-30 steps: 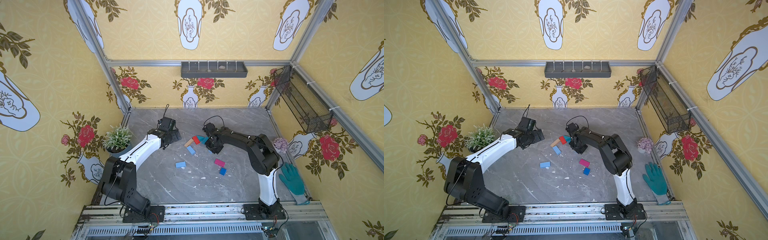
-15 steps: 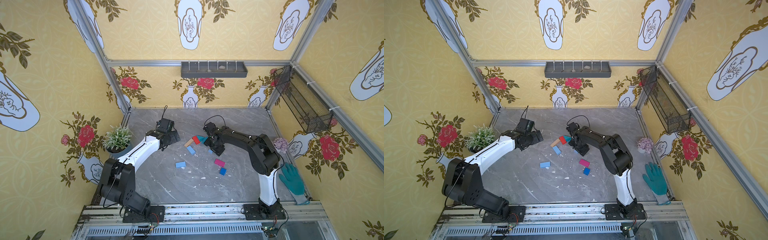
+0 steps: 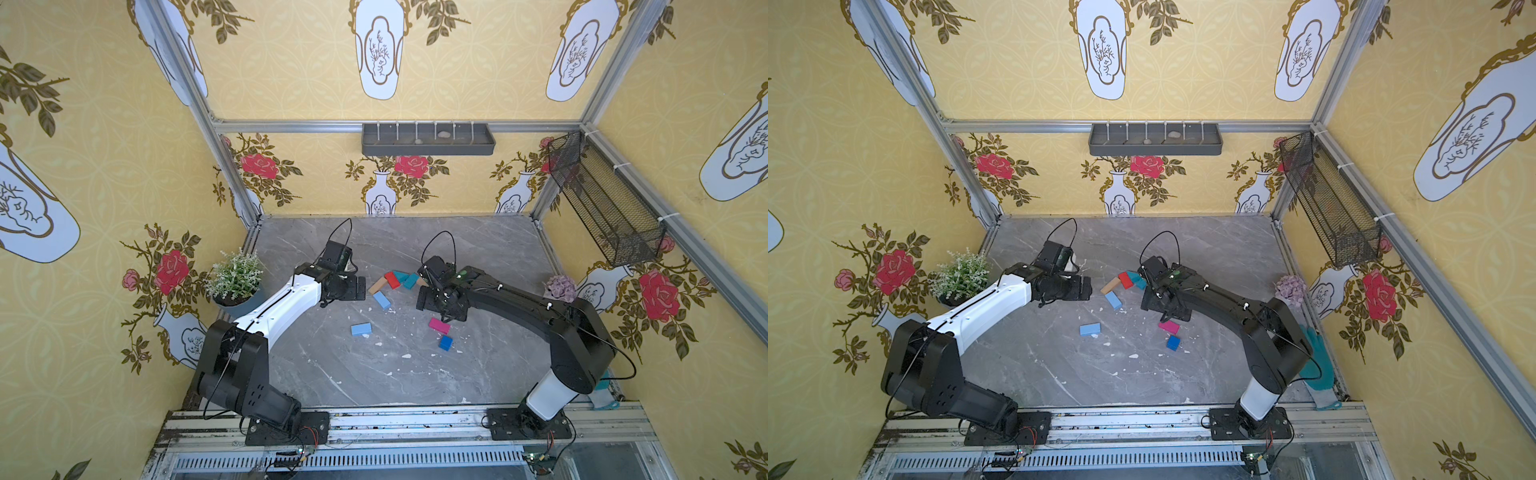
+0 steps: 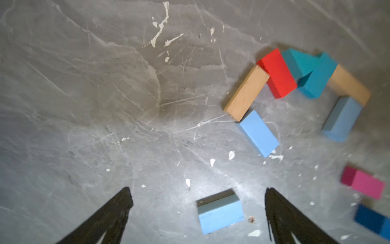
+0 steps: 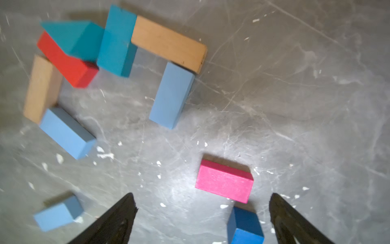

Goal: Assemble a heart with building blocks
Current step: Pick up the building block from the center of the board.

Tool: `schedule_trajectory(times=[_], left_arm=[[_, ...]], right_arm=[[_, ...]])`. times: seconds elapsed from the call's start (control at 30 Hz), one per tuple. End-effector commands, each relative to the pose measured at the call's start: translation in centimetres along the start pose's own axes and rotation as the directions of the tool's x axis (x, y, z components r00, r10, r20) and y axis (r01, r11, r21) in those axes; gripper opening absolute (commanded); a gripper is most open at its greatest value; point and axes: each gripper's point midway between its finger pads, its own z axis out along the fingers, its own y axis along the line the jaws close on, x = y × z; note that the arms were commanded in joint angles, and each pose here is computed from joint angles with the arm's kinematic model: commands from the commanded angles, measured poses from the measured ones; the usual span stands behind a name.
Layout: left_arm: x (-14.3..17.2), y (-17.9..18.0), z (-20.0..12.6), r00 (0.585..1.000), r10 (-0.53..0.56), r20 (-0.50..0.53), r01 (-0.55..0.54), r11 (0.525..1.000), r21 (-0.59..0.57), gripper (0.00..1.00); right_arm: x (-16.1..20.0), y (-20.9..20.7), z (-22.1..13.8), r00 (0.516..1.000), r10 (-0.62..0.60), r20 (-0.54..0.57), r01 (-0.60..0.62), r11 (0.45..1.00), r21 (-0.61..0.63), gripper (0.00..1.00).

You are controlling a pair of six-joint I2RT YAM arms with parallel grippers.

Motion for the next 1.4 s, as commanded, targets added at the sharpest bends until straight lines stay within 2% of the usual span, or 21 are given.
schedule_trajectory(times=[0.0,0.13,0.27,0.33,0.43,0.57,0.7,0.87,1.03,1.1,1.23,1.3,1.37], left_arm=[[2.0,-1.0,0.9,0.957,0.279,-0.074,-0.278,0.960,0.030,0.97],[3.3,-2.3,2.4,0.911,0.381,-0.158,-0.370,0.924,0.091,0.93],[6.4,-4.3,3.2,0.801,0.530,-0.279,-0.510,0.848,0.146,0.90],[7.6,-4.7,3.5,0.769,0.560,-0.310,-0.535,0.828,0.168,0.89],[8.7,-5.3,3.4,0.743,0.585,-0.326,-0.553,0.810,0.195,0.88],[9.5,-4.6,3.1,0.715,0.607,-0.346,-0.580,0.792,0.191,0.87],[10.1,-4.3,3.4,0.697,0.620,-0.360,-0.595,0.780,0.193,0.87],[11.3,-3.4,4.9,0.683,0.623,-0.381,-0.607,0.775,0.178,0.83],[12.1,-2.7,6.6,0.665,0.630,-0.400,-0.625,0.763,0.164,0.75],[11.7,-2.6,7.1,0.671,0.634,-0.384,-0.634,0.759,0.146,0.68],[11.2,-2.8,7.1,0.687,0.630,-0.362,-0.630,0.765,0.135,0.46],[11.0,-3.0,6.8,0.700,0.619,-0.357,-0.617,0.775,0.134,0.34],[10.7,-3.4,6.4,0.725,0.588,-0.358,-0.584,0.801,0.132,0.27]], right_arm=[[0.5,-0.3,1.6,0.937,-0.347,-0.030,0.346,0.938,-0.032,0.99],[0.3,-0.6,2.8,0.895,-0.445,-0.038,0.438,0.891,-0.121,0.98],[1.3,-0.2,3.5,0.846,-0.530,-0.058,0.513,0.840,-0.177,0.95],[2.2,-0.2,3.9,0.827,-0.556,-0.084,0.533,0.822,-0.199,0.94],[3.6,-0.2,4.2,0.796,-0.594,-0.116,0.559,0.795,-0.236,0.91],[4.3,-1.2,4.6,0.772,-0.617,-0.155,0.584,0.784,-0.210,0.89],[4.5,-1.8,5.2,0.755,-0.628,-0.188,0.600,0.778,-0.187,0.86],[4.4,-2.5,5.5,0.754,-0.621,-0.212,0.603,0.784,-0.148,0.77],[4.5,-2.6,5.8,0.754,-0.615,-0.230,0.602,0.787,-0.134,0.57],[4.6,-2.4,5.8,0.755,-0.614,-0.230,0.601,0.788,-0.133,0.46],[4.8,-2.1,5.6,0.757,-0.611,-0.232,0.596,0.791,-0.138,0.28],[5.1,-1.8,5.4,0.760,-0.608,-0.229,0.588,0.794,-0.156,0.19],[5.2,-1.5,5.0,0.767,-0.601,-0.225,0.576,0.799,-0.170,0.12]])
